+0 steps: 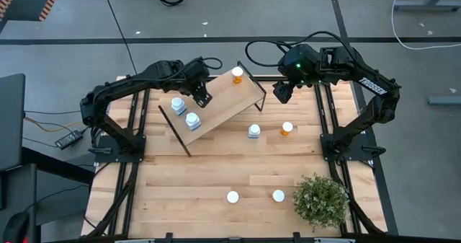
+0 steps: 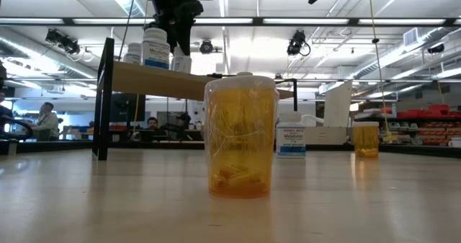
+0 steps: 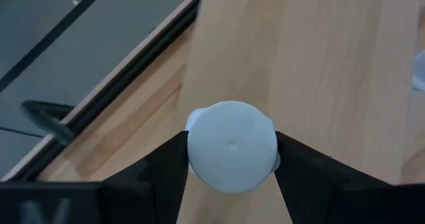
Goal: Pick and place medicine bottles onto shelf by color
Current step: Put the white pill bottle on the shelf
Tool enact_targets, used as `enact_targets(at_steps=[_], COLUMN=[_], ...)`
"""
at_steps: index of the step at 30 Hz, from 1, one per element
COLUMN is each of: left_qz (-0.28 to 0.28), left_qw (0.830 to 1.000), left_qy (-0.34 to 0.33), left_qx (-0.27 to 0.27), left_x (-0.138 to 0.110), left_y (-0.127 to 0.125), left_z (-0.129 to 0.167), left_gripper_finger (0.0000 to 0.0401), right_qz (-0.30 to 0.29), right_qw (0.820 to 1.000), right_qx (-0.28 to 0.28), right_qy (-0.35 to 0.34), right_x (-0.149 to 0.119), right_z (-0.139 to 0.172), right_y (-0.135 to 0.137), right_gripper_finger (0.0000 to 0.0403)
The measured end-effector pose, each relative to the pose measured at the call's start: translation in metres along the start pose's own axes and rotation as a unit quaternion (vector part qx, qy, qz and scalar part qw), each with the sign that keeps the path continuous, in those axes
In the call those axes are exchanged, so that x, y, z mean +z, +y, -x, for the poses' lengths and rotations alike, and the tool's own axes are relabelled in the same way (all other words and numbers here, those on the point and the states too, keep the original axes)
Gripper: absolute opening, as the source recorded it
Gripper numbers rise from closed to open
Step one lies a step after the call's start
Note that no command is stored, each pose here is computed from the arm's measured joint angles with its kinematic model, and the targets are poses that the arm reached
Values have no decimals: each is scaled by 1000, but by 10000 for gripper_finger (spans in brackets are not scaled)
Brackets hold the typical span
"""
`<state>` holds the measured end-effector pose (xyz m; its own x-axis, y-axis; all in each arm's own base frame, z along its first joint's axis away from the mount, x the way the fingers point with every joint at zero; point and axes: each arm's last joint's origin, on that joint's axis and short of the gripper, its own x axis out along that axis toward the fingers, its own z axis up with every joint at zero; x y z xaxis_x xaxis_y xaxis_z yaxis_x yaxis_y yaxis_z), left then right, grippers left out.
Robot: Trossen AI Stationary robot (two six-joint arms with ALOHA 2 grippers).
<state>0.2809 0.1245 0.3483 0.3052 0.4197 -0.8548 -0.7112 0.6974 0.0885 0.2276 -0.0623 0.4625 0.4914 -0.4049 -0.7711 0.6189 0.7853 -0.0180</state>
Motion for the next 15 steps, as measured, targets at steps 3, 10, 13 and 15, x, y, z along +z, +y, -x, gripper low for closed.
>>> enact_targets(at_steps=[3, 10, 13, 15], left_qz=[4, 22, 23, 20], left_qw=[1000, 1000, 1000, 1000], left_qy=[20, 7, 9, 10], left_qx=[-9, -14, -14, -13], left_x=[-6, -5, -5, -5], left_y=[-2, -3, -2, -2], left_z=[-9, -13, -13, -13], left_gripper_finger=[206, 205, 212, 215], right_qz=[0, 0, 0, 0], right_qw=[1000, 1000, 1000, 1000], right_qx=[0, 0, 0, 0], right_qy=[0, 0, 0, 0], right_x=[0, 0, 0, 0], right_z=[0, 0, 0, 0], right_y=[0, 0, 0, 0], right_gripper_finger=[282, 282, 282, 282])
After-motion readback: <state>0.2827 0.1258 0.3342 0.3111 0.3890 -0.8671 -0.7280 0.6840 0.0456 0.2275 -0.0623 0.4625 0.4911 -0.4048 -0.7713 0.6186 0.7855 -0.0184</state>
